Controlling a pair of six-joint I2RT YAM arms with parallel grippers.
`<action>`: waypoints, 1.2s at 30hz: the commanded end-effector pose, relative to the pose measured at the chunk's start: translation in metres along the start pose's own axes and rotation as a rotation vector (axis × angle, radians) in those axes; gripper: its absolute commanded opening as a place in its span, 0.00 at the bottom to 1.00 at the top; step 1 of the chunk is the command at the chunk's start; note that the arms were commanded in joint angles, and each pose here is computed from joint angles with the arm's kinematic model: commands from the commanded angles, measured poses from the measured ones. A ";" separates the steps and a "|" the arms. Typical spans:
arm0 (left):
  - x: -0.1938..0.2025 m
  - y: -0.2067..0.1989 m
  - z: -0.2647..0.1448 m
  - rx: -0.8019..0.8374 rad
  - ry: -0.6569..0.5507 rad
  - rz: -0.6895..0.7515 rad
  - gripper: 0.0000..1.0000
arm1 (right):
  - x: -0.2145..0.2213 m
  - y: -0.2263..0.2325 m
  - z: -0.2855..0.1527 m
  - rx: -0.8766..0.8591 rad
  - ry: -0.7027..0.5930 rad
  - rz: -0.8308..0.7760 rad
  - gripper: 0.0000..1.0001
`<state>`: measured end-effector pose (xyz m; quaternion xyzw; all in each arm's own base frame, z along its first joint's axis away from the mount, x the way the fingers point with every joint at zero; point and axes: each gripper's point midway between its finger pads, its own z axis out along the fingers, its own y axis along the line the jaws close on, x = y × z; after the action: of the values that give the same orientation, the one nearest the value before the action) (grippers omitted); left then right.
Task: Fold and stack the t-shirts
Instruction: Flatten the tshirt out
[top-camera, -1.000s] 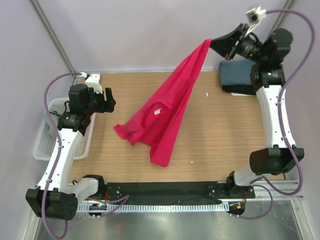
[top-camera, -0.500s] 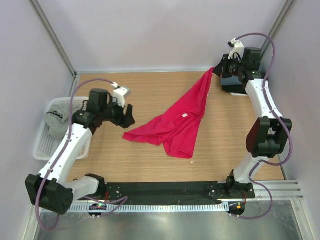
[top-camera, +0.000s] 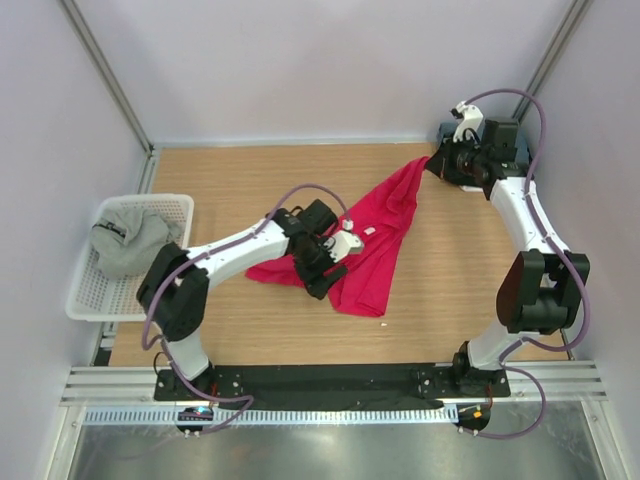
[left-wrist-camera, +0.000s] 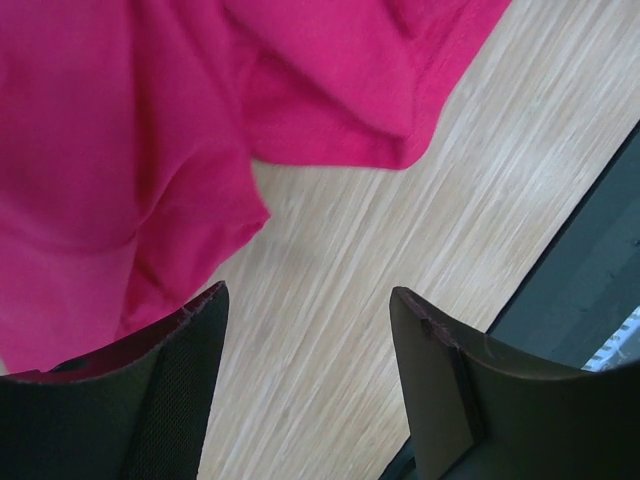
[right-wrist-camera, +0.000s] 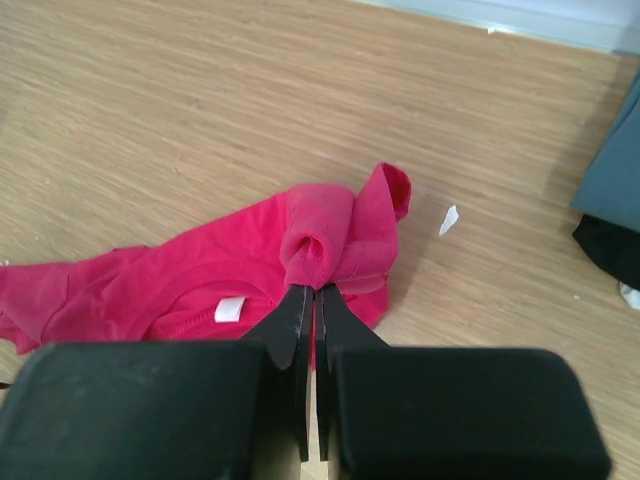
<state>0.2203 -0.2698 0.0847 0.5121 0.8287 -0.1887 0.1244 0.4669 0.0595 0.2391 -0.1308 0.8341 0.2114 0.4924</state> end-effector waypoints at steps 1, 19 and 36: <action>-0.022 -0.020 0.006 0.033 0.028 0.084 0.66 | -0.018 0.005 -0.018 0.012 -0.065 -0.071 0.01; -0.011 -0.073 0.068 0.153 0.257 0.141 0.56 | 0.003 -0.005 -0.021 0.000 -0.063 -0.030 0.01; -0.073 -0.091 0.064 0.167 0.146 0.171 0.46 | 0.011 -0.014 -0.021 0.009 -0.051 -0.015 0.01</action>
<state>0.1732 -0.3841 0.0693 0.6071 0.7695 -0.1930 0.0463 0.4484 0.0381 0.2079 -0.1095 0.8450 0.2155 0.4771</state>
